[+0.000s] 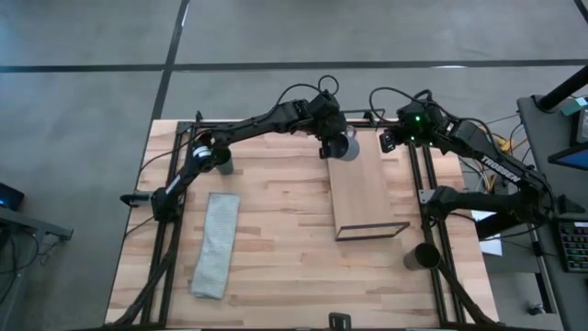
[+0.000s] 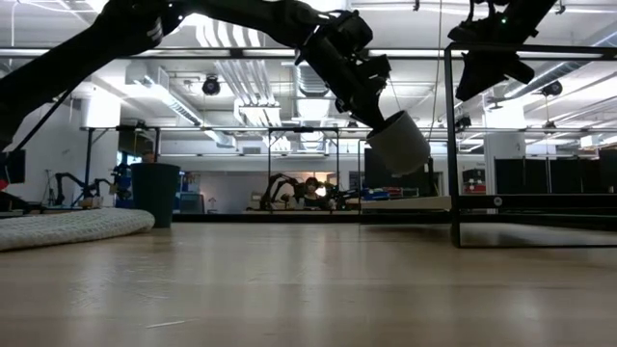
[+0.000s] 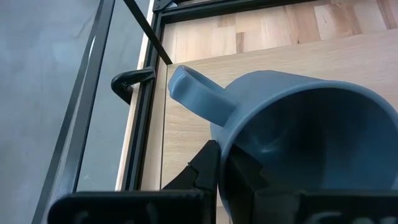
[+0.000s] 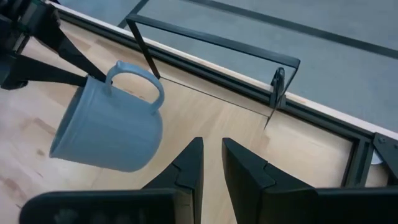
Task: Stack small to large cups/mugs on shelf
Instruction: Put the gray mug on the shelf
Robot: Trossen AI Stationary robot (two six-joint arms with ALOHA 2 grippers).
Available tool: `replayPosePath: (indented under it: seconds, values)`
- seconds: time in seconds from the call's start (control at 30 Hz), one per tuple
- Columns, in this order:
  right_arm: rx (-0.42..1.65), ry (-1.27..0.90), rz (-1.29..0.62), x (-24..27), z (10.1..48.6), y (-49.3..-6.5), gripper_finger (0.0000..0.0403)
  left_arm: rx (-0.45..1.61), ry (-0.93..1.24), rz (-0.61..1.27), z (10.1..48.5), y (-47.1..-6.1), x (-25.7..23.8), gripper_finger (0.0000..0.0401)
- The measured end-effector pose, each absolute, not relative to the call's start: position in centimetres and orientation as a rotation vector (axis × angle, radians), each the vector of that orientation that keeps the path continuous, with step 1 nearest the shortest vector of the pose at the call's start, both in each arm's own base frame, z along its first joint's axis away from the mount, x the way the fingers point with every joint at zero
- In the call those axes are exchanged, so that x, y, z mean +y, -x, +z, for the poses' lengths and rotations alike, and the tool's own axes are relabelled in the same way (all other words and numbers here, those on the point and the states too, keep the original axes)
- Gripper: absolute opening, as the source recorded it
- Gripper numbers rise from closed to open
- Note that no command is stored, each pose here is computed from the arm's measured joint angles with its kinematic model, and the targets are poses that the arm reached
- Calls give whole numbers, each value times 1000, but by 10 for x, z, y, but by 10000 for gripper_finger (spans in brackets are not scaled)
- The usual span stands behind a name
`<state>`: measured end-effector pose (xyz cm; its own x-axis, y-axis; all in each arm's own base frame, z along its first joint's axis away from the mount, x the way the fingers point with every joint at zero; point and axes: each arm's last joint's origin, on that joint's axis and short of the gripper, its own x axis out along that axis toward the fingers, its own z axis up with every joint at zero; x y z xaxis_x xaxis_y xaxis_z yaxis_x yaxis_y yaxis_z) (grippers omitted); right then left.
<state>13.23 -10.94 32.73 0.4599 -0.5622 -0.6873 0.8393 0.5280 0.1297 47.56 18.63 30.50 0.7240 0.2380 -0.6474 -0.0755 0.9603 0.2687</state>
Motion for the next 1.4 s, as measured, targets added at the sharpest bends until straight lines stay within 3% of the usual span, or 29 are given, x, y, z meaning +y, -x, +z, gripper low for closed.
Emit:
replayPosePath:
  seconds: [0.37,0.57,0.73,1.13,1.4]
  values:
    - [628,-500,-909,-109,327,-132,54,727,-236,179,313,-472,185,0]
    - [647,-322,-1016,-114,331,-130,54,705,-241,188,325,-466,185,0]
    - [620,-311,-1005,-114,333,-132,54,694,-247,191,329,-465,186,0]
    - [718,-87,-657,-110,333,-138,54,700,-247,192,328,-465,186,0]
    - [692,-121,-655,-110,334,-139,54,699,-247,193,328,-465,187,0]
